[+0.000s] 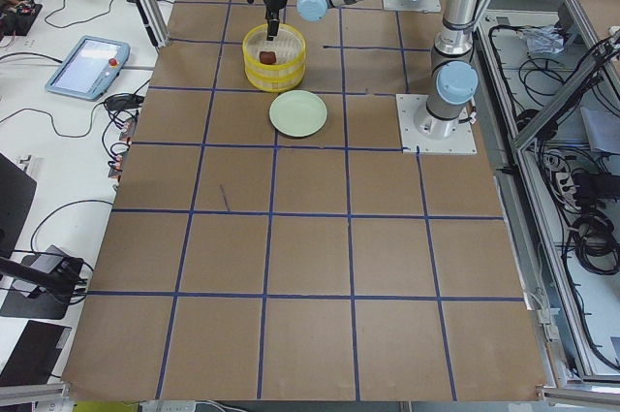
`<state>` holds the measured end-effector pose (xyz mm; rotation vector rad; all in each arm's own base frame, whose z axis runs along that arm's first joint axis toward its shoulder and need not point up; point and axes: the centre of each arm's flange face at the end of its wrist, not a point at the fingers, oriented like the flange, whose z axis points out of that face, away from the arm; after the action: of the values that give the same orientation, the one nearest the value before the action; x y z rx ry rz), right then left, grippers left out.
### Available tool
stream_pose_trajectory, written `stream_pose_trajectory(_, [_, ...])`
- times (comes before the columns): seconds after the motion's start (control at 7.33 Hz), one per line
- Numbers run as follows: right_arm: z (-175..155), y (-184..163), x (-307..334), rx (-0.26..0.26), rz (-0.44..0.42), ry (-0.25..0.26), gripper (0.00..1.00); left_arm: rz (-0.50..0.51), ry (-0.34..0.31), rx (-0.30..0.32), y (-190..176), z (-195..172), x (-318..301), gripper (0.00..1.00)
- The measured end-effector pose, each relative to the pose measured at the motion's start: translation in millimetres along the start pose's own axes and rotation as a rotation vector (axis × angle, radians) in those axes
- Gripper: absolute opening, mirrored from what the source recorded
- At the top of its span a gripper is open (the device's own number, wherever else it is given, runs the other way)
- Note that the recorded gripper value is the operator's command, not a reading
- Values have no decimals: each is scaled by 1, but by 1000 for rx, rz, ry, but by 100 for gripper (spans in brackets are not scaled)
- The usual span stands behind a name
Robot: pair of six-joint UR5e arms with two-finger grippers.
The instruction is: Stack buns with steamer
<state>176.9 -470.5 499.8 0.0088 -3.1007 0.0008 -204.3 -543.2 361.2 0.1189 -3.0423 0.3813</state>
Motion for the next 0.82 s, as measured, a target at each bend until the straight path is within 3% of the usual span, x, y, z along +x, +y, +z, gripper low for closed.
stream_pose_trajectory(0.27, [-2,0,-2,16,0,-3,100,72,-25,-15,-8,-30,-49,100])
stream_pose_trajectory(0.55, [-4,1,-5,21,-1,-7,100,126,-48,-87,1,-74,-105,100])
stream_pose_trajectory(0.82, [-2,-3,-5,22,3,-30,100,125,-48,-161,11,-125,-118,100])
